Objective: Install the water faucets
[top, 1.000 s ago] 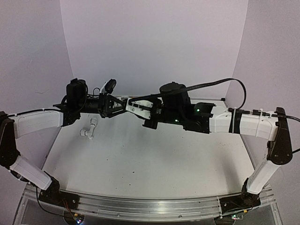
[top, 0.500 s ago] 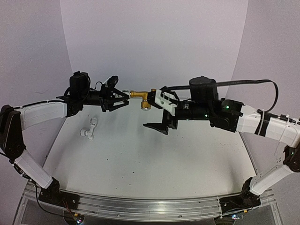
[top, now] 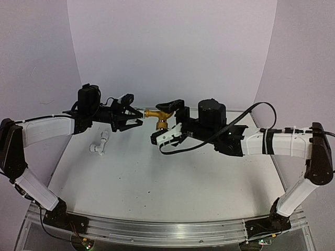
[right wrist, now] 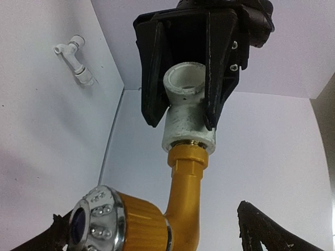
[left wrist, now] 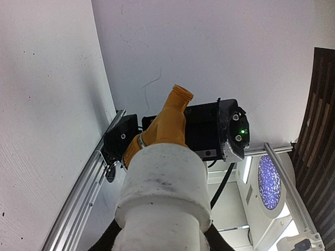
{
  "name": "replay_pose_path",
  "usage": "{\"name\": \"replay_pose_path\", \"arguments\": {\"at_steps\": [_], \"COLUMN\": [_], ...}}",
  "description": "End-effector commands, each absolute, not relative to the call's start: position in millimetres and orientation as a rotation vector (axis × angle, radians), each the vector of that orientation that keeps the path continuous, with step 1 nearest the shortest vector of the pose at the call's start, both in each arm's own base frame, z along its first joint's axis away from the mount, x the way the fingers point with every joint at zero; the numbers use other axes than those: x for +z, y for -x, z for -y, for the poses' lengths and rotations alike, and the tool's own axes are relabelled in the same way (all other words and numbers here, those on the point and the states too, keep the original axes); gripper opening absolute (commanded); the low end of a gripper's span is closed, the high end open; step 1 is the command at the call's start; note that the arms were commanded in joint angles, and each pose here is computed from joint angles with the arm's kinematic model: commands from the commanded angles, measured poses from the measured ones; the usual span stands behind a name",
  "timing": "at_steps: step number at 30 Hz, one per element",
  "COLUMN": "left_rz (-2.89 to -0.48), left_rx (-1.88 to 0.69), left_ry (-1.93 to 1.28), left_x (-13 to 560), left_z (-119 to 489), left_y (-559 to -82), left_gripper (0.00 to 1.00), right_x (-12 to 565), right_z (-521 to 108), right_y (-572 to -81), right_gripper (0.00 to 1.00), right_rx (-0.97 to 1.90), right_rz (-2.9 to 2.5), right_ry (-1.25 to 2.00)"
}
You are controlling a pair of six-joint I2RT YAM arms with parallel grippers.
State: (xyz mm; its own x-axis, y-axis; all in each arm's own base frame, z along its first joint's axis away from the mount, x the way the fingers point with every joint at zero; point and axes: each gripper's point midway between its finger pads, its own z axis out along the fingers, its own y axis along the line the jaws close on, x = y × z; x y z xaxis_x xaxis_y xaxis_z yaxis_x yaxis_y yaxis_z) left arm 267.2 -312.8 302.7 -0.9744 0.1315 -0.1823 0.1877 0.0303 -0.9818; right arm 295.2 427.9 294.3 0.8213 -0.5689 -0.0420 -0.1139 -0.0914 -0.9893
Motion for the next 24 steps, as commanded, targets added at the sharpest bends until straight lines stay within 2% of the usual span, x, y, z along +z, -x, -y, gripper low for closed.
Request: {"name": "replay_pose_path", "arguments": {"at_steps": [1, 3, 5, 7, 8, 11, 12, 13, 16, 19, 21, 24], "left_rz": [-2.137, -2.130, -2.109, -2.070, -2.056, -2.039, -2.037, -2.020, -1.950, -1.741, -1.591, -1.373], "left_rx": [-2.153, -2.146, -2.122, -2.086, -2.071, -2.056, -2.053, -2.034, -1.956, -1.707, -1.552, -1.400], "left_ry": [-0.494, -0.502, -0.509, -0.532, -0.541, -0.571, -0.576, -0.598, -0.649, -0.794, -0.935, -1.147], "left_x": [328.8, 328.2, 327.6, 329.3, 329.8, 328.0, 326.7, 324.9, 324.3, 326.8, 326.4, 322.9], "left_z": [311.1, 311.0, 311.0, 310.7, 310.8, 311.8, 312.3, 312.8, 311.4, 304.1, 300.1, 300.1], "left_y": [-249.6, -249.3, -251.2, -253.0, -254.1, -255.8, -256.5, -257.8, -259.5, -256.5, -248.6, -224.0], "left_gripper": [0.00, 0.00, 0.00, 0.00, 0.00, 0.00, 0.00, 0.00, 0.00, 0.00, 0.00, 0.00], "right_x": [325.6, 327.3, 324.4, 317.0, 313.6, 304.6, 303.4, 307.4, 314.8, 339.6, 349.3, 340.7], "right_z": [-435.4, -436.2, -438.9, -441.0, -440.9, -438.6, -438.3, -439.3, -440.5, -431.9, -425.7, -432.3], "right_y": [-299.9, -297.7, -288.7, -283.7, -284.0, -286.4, -286.8, -285.8, -280.7, -276.5, -278.7, -292.8], "right_gripper": [0.94, 0.89, 0.64, 0.44, 0.39, 0.15, 0.11, 0.01, 0.00, 0.00, 0.00, 0.00], "right_rx": [-0.538, -0.476, -0.318, -0.169, -0.151, -0.110, -0.092, -0.018, 0.197, 0.744, 1.003, 1.476], "right_rz": [-0.413, -0.454, -0.548, -0.683, -0.710, -0.793, -0.818, -0.880, -1.016, -1.245, -1.340, -1.632], "right_ry": [1.507, 1.491, 1.547, 1.610, 1.618, 1.601, 1.591, 1.548, 1.475, 1.315, 1.232, 0.975]}}
